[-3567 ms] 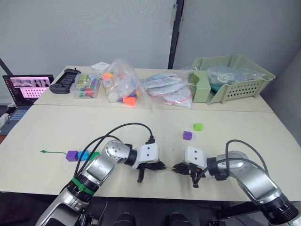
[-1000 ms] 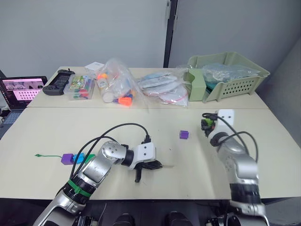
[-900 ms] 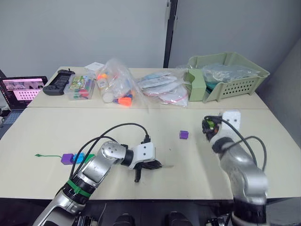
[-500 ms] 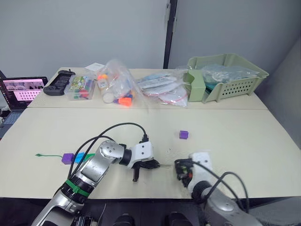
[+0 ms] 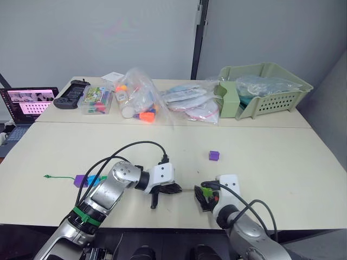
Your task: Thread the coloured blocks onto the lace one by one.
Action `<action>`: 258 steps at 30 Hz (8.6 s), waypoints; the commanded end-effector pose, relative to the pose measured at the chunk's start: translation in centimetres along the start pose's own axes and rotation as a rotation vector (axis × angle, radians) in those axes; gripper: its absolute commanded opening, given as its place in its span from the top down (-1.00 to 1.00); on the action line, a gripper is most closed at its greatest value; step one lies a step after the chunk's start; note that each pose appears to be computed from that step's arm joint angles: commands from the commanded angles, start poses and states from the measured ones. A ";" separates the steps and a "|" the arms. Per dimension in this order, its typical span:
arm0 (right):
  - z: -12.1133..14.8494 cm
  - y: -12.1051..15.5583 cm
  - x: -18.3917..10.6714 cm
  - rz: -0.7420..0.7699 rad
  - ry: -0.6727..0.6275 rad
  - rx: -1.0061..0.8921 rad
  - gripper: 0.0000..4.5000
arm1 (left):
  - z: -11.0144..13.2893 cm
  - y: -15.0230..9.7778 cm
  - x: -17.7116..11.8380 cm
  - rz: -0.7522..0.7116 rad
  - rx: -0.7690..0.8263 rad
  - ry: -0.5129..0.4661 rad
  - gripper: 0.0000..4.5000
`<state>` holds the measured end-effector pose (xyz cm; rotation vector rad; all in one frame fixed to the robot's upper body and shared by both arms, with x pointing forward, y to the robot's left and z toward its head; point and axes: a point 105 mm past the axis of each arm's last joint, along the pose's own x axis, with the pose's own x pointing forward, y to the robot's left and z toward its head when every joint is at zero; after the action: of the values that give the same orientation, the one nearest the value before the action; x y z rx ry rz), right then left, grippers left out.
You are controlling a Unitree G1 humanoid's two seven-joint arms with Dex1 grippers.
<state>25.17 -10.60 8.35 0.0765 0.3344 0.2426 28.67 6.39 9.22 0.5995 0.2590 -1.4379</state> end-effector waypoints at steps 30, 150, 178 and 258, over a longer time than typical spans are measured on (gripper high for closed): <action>1.3 -3.9 2.4 0.993 0.181 -0.784 -0.76 | 2.2 -1.1 -2.4 -0.024 -0.012 0.085 1.00; 0.7 -0.6 1.1 0.878 0.365 -0.807 0.41 | 2.4 0.3 2.7 -0.012 0.041 0.053 0.86; 2.7 -3.1 -1.3 0.771 0.284 -0.705 -0.98 | 4.7 0.2 5.3 -0.058 0.102 0.061 -0.58; 2.6 -0.5 -0.5 0.956 0.253 -0.833 1.00 | -1.4 1.8 -16.2 0.088 0.000 0.210 -0.75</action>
<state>25.54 -11.71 10.26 -0.6279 0.4365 1.3206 28.54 22.98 14.42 0.7837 0.4885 -1.2580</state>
